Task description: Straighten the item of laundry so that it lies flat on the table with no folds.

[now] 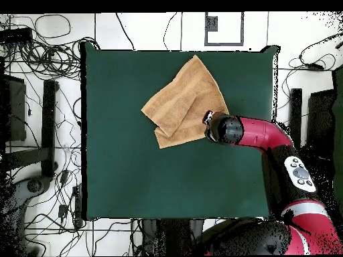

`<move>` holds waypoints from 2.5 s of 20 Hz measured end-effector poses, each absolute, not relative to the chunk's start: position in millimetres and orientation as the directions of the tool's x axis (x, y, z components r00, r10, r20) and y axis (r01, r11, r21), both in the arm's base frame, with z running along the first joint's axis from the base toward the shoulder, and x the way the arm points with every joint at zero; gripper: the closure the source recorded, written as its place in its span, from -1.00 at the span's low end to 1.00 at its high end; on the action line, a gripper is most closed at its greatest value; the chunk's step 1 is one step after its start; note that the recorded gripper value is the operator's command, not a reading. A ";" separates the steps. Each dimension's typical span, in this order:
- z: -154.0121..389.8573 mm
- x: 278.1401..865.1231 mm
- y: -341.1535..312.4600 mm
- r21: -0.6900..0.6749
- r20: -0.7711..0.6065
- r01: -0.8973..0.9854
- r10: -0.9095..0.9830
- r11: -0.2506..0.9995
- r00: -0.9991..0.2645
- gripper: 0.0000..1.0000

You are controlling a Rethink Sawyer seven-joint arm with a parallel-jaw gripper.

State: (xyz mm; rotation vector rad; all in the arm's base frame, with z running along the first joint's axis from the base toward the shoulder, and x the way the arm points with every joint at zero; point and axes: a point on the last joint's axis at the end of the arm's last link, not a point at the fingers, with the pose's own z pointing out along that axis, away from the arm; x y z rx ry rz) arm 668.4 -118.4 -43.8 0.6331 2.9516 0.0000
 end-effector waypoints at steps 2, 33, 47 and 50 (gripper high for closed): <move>-43.8 668.4 -118.5 0.027 -0.118 0.412 0.413 0.911 -0.903 1.00; -30.0 618.9 -147.5 0.028 -0.047 0.476 0.476 0.879 -0.878 1.00; -25.1 603.7 -145.2 0.024 -0.025 0.474 0.475 0.880 -0.880 1.00; -21.0 606.0 -144.8 0.023 -0.033 0.471 0.472 0.882 -0.881 1.00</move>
